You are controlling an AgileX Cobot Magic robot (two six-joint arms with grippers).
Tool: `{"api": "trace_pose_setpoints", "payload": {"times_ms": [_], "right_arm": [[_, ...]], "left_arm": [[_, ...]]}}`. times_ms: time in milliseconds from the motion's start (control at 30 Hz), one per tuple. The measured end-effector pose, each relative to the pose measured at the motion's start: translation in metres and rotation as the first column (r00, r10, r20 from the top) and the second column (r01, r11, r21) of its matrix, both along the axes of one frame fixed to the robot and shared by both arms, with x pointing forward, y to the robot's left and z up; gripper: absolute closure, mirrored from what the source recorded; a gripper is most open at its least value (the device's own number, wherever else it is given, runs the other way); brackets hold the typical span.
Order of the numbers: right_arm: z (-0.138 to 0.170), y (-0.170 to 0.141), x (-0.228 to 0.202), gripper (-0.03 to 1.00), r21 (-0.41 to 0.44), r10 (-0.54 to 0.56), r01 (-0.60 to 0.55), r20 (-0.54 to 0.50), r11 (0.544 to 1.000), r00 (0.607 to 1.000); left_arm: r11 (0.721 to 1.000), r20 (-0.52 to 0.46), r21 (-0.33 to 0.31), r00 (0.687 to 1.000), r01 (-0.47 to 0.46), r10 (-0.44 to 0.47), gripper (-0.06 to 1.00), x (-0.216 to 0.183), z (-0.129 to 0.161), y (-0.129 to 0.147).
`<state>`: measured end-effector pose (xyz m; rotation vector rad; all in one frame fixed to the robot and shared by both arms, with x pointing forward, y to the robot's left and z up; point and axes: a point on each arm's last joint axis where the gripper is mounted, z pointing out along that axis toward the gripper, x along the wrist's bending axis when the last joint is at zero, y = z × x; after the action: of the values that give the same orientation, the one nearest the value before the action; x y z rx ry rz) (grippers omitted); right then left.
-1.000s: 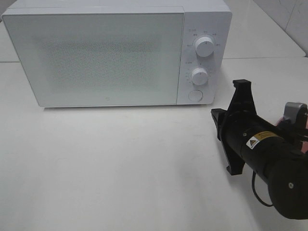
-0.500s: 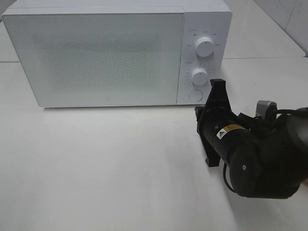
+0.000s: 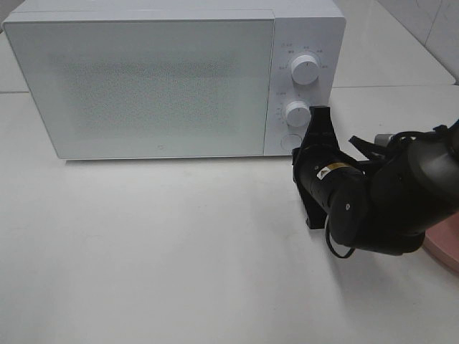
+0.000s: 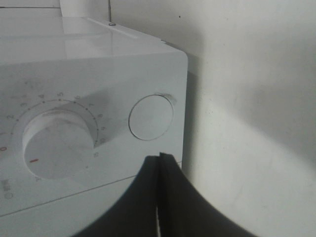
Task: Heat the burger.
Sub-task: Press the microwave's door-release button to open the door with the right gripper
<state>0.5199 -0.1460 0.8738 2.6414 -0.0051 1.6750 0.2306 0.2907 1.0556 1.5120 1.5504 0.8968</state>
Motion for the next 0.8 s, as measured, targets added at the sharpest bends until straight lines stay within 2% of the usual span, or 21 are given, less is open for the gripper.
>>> {"api": "trace_pose_setpoints", "payload": {"times_ms": [267, 433, 800], "right_arm": [[-0.001, -0.003, 0.021, 0.95, -0.008, -0.01, 0.01, 0.001, 1.0, 1.0], [-0.013, 0.001, 0.03, 0.95, 0.029, -0.026, 0.026, -0.008, 0.999, 1.0], [-0.012, -0.002, 0.044, 0.95, 0.041, -0.046, 0.046, 0.012, 0.998, 0.999]], "left_arm": [[1.0, 0.0, 0.0, 1.0, 0.0, 0.0, -0.05, 0.0, 0.0, 0.0], [1.0, 0.0, 0.0, 1.0, 0.0, 0.0, -0.05, 0.0, 0.0, 0.0], [1.0, 0.0, 0.0, 1.0, 0.0, 0.0, -0.05, 0.0, 0.0, 0.0]]}}
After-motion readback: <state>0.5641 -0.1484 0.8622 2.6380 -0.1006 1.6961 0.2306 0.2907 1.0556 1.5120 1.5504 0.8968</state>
